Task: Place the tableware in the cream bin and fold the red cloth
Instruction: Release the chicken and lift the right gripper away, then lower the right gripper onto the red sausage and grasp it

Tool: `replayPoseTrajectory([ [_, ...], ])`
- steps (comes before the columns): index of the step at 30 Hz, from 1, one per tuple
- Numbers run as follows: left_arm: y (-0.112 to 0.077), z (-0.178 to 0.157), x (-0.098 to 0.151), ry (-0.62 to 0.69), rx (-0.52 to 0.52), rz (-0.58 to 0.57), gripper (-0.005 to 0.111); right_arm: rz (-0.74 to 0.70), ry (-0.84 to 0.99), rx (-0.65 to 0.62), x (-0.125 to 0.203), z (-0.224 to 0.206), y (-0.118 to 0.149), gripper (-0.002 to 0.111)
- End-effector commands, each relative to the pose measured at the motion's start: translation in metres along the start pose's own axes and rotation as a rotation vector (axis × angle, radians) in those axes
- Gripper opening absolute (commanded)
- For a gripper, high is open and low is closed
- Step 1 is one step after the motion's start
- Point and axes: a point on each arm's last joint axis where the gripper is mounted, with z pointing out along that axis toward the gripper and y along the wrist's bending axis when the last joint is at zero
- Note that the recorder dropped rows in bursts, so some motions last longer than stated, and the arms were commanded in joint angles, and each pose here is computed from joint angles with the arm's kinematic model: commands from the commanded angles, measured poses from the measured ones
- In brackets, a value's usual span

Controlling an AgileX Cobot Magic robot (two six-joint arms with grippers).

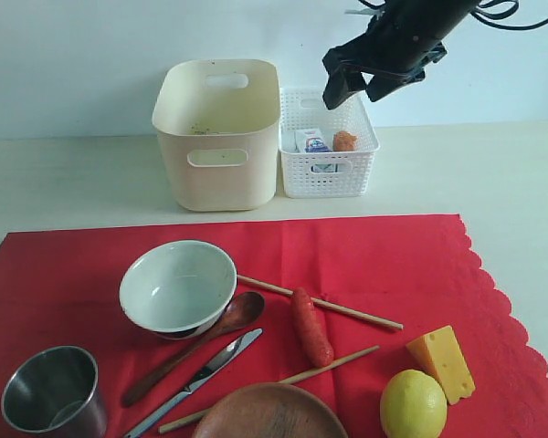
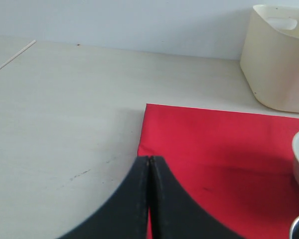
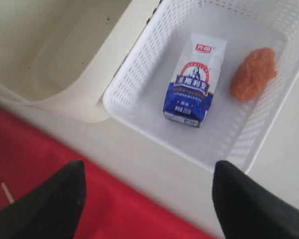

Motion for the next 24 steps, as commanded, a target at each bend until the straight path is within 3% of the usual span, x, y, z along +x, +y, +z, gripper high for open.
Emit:
replayPoseTrajectory([
  [1, 0.000, 0.000, -0.001, -0.012, 0.004, 0.007, 0.001, 0.016, 0.010, 0.010, 0.013, -0.015, 0.006, 0.067],
  [24, 0.000, 0.000, -0.001, -0.012, 0.004, 0.007, 0.001, 0.043, -0.024, 0.045, 0.097, -0.068, 0.041, 0.064],
])
